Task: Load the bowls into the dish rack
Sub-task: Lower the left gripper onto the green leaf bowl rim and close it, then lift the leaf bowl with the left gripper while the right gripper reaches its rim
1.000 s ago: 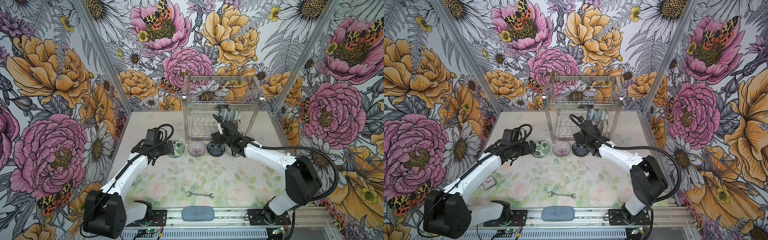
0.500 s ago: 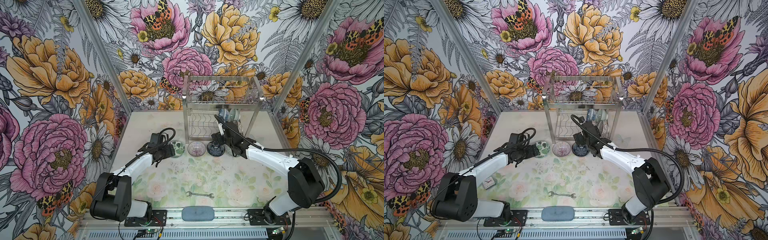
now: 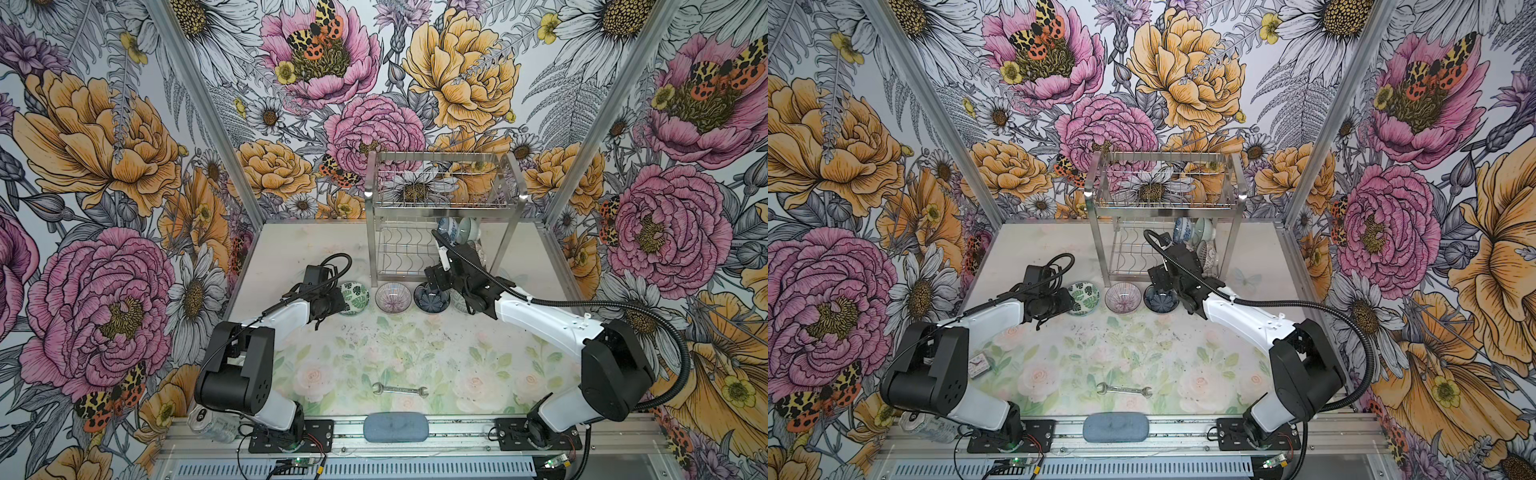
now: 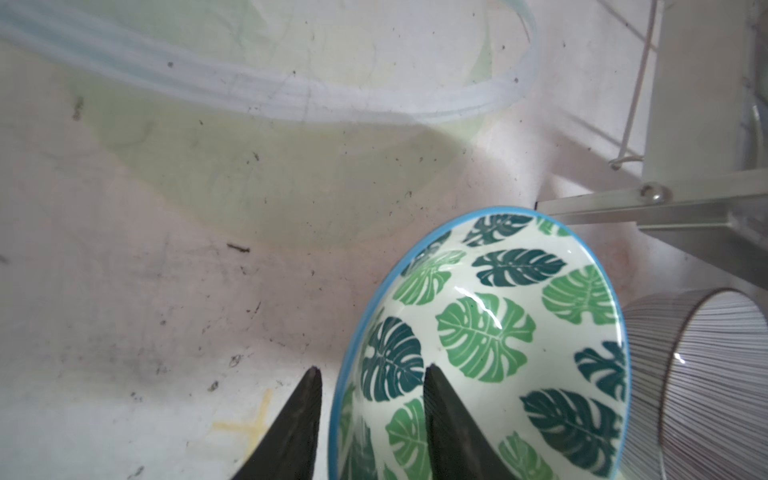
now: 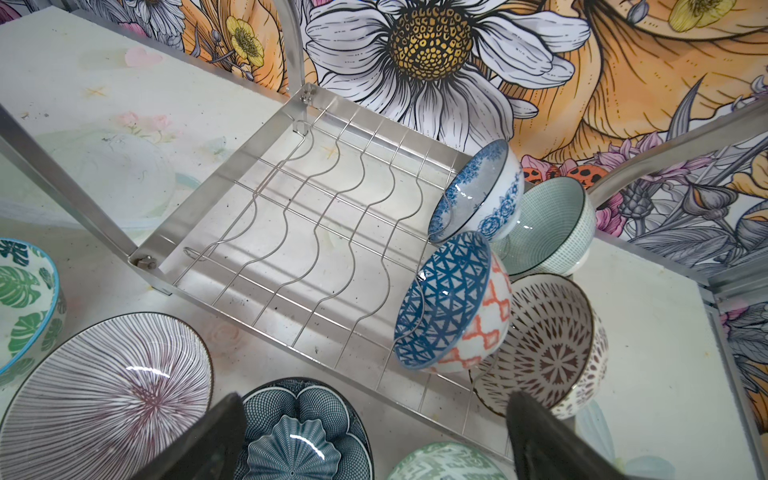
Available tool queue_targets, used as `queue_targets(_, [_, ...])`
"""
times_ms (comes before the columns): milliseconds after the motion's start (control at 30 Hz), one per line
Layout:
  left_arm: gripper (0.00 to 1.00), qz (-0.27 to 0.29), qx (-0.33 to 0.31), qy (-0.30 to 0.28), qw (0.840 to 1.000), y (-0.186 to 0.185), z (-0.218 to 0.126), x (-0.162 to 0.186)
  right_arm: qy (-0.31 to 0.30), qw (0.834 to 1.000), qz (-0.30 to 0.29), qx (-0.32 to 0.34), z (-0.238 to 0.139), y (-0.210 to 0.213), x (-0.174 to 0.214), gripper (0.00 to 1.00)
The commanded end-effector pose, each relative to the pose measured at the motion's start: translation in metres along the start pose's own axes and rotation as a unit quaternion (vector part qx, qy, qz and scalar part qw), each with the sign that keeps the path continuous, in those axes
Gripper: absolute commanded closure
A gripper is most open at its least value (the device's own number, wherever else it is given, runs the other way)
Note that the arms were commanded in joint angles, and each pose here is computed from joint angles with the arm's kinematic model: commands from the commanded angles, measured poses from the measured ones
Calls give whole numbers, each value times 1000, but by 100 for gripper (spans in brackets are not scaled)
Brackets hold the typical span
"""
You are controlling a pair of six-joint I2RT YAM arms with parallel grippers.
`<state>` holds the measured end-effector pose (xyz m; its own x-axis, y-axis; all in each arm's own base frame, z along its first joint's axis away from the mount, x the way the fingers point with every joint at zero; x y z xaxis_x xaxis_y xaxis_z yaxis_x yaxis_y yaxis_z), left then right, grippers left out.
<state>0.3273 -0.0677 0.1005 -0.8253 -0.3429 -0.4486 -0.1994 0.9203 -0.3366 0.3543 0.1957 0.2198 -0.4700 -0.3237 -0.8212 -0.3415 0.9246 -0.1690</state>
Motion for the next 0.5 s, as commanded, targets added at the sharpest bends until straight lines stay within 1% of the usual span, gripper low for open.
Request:
queue_targets(0, [66,1,19,-27,999,-8,-1,-18,-7,1000,4,6,-7,-2,-2,0])
queue_targets(100, [78,-4,14,-28,1000,-8,-3,-21,-6,1000,4,7,-7,-3,-2,0])
queue_targets(233, [98,-6,-3,-35,999,-5,-13,-22,-7,1000,4,7,-8,-4,-2,0])
queue_targets(267, [100,-6,-9,-39,999,-4,-17,-22,-7,1000,4,9,-8,-5,-3,0])
queue_targets(467, [100,2,-35,-82,996,0,-53,-27,-11,1000,3,2,-10,-5,-7,0])
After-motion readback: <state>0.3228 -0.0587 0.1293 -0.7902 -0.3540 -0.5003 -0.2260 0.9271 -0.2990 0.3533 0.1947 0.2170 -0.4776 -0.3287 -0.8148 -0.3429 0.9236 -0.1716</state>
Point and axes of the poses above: each gripper's point midway between its finger pads, its own z axis out along the fingers, its own y axis along the line the jaws close on, x = y × z, the point moved 6 cm from there along -z, back along the fingers
